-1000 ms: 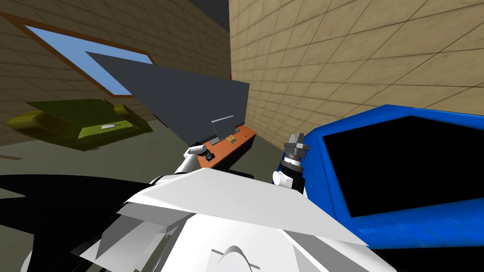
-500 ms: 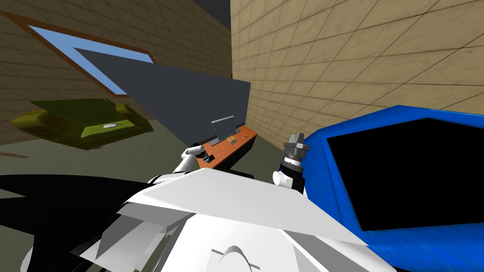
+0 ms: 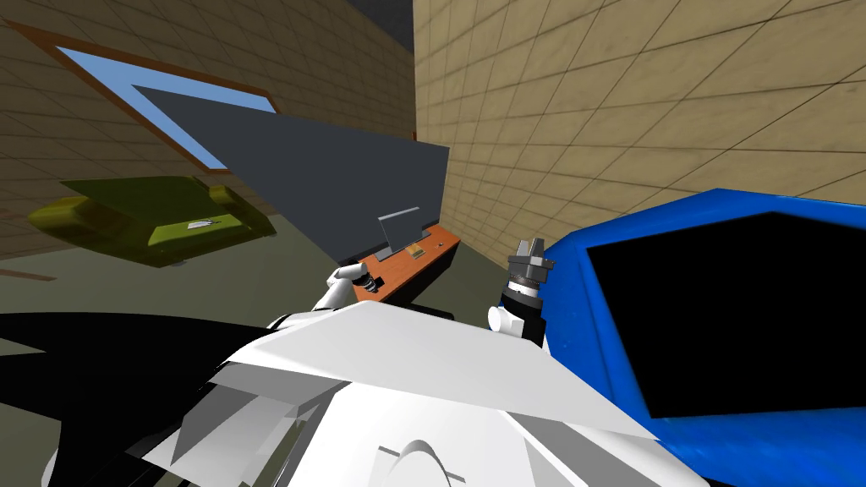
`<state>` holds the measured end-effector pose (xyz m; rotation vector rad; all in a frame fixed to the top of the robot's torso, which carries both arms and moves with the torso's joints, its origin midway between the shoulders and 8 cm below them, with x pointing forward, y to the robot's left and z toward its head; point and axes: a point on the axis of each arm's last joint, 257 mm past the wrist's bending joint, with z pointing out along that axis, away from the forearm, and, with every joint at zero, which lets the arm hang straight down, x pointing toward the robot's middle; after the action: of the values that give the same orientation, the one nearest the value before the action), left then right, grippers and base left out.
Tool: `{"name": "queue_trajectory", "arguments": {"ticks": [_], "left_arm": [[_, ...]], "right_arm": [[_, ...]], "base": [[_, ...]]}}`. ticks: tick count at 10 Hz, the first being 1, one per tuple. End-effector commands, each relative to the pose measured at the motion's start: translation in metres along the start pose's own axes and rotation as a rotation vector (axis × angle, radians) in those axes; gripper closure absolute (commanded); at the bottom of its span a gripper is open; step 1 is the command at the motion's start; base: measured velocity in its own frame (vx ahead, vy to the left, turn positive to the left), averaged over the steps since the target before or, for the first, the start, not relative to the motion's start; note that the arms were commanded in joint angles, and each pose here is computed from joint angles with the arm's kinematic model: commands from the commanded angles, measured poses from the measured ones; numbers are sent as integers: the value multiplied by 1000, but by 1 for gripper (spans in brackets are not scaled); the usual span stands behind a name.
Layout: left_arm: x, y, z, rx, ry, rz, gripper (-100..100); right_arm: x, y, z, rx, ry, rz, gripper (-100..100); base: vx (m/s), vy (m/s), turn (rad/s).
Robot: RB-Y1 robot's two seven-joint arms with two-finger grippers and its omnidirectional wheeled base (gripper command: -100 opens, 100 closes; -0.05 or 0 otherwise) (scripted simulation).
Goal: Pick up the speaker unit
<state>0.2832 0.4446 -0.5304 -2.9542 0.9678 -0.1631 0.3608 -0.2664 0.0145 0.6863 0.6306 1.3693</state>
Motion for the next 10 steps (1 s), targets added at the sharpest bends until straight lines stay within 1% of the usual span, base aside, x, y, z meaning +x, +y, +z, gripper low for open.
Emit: {"name": "queue_trajectory", "arguments": {"ticks": [1, 2, 3, 7, 8, 9, 10], "left_arm": [[-1, 6, 8, 1, 1, 3, -100], [-1, 5, 6, -1, 0, 2, -100], [-1, 5, 6, 1, 0, 3, 100], [0, 4, 6, 1, 1, 1, 100], [0, 4, 6, 1, 1, 2, 0], [0, -2, -2, 2, 1, 0, 100], [0, -5, -7, 2, 1, -1, 100]], "right_arm": [[0, 0, 0, 0, 0, 0, 0], [0, 0, 0, 0, 0, 0, 0], [0, 0, 0, 0, 0, 0, 0], [0, 0, 0, 0, 0, 0, 0], [0, 0, 0, 0, 0, 0, 0], [0, 0, 0, 0, 0, 0, 0], [0, 0, 0, 0, 0, 0, 0]], "base": [[0, 0, 0], [0, 0, 0], [0, 0, 0], [0, 0, 0], [0, 0, 0], [10, 10, -5], [-5, 3, -15]]}}
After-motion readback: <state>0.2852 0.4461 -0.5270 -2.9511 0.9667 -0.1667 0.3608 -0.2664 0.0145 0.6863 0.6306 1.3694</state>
